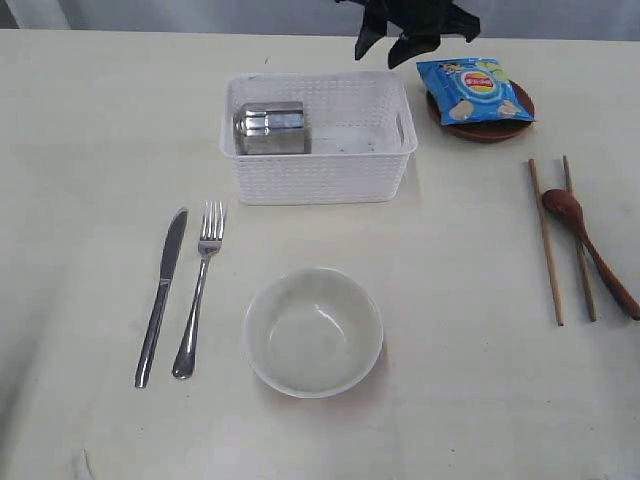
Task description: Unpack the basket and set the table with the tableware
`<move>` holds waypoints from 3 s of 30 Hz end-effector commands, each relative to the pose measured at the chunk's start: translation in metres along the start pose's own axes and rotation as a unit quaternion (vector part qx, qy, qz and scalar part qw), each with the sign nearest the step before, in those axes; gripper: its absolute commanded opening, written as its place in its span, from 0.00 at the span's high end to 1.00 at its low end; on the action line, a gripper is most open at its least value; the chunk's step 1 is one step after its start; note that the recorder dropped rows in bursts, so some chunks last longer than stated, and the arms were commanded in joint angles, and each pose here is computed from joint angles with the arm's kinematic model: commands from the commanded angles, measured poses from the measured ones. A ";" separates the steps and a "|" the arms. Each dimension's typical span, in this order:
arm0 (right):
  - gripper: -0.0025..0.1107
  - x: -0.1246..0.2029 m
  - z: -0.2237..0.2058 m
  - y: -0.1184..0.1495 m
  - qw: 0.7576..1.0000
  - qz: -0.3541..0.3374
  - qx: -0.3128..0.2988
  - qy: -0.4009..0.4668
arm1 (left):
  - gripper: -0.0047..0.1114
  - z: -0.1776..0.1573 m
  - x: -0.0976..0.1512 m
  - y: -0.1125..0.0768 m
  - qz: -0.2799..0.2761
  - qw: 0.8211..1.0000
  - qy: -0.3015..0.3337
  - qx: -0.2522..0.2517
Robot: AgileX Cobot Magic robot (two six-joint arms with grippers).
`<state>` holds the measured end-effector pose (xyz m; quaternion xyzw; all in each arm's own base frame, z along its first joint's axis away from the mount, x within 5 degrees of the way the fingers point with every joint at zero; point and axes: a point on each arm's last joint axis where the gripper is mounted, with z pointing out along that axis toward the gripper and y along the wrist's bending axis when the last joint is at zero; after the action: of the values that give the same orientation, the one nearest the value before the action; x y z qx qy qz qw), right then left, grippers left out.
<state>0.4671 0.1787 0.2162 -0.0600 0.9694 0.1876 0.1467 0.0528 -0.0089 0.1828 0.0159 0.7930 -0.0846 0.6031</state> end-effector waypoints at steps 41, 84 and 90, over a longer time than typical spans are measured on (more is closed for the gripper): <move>0.94 0.009 0.006 -0.038 0.973 -0.027 0.221 0.056 | 0.96 0.000 0.001 0.000 0.003 1.000 -0.001 0.002; 0.57 0.017 0.065 0.003 0.988 0.023 -0.126 0.087 | 0.96 0.000 0.001 0.000 0.003 1.000 -0.001 0.002; 0.88 0.015 0.062 0.001 0.990 -0.005 -0.124 0.073 | 0.96 0.000 0.001 0.000 0.003 1.000 -0.001 0.002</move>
<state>0.4662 0.2075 0.1560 -0.0783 0.9466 0.3086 0.0511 0.0528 -0.0089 0.1828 0.0159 0.7930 -0.0846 0.6031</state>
